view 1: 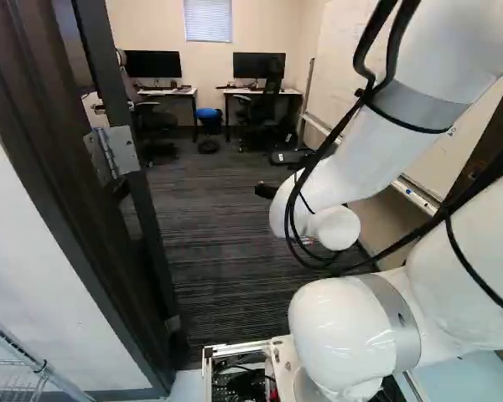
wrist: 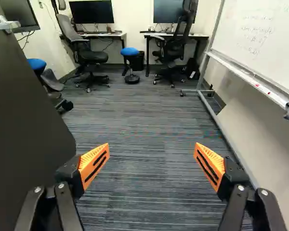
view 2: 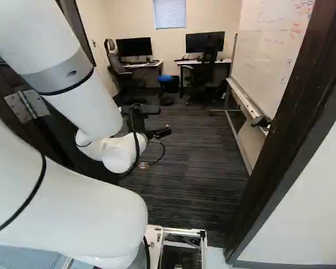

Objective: Open the door and move inside

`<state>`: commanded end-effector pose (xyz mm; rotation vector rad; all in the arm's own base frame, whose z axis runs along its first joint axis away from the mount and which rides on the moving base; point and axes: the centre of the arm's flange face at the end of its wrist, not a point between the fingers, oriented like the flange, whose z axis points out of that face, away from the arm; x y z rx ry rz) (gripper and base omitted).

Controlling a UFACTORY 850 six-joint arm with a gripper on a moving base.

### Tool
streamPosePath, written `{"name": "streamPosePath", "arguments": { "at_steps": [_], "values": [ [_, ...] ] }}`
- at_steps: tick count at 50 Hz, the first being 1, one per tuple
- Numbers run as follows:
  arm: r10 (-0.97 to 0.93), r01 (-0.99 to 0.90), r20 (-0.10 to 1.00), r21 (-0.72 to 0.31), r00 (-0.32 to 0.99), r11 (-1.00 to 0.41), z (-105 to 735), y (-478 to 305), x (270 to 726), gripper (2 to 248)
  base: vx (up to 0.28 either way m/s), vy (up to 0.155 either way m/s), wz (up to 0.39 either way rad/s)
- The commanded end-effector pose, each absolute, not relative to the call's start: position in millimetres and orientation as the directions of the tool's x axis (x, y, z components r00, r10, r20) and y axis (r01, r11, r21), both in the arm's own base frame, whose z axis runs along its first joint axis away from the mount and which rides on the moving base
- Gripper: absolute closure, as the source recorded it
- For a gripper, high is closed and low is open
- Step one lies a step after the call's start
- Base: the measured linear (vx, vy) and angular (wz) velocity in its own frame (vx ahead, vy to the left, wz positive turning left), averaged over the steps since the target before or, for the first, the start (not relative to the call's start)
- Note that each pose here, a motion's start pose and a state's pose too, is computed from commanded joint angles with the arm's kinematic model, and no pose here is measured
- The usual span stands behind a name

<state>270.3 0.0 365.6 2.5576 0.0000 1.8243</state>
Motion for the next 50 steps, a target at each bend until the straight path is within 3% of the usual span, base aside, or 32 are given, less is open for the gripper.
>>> {"name": "streamPosePath", "arguments": {
  "at_steps": [50],
  "values": [
    [0.000,0.000,0.946,0.000,0.326,-1.000,365.6,0.0,270.3,3,0.124,0.000,-0.007]
  ]
}}
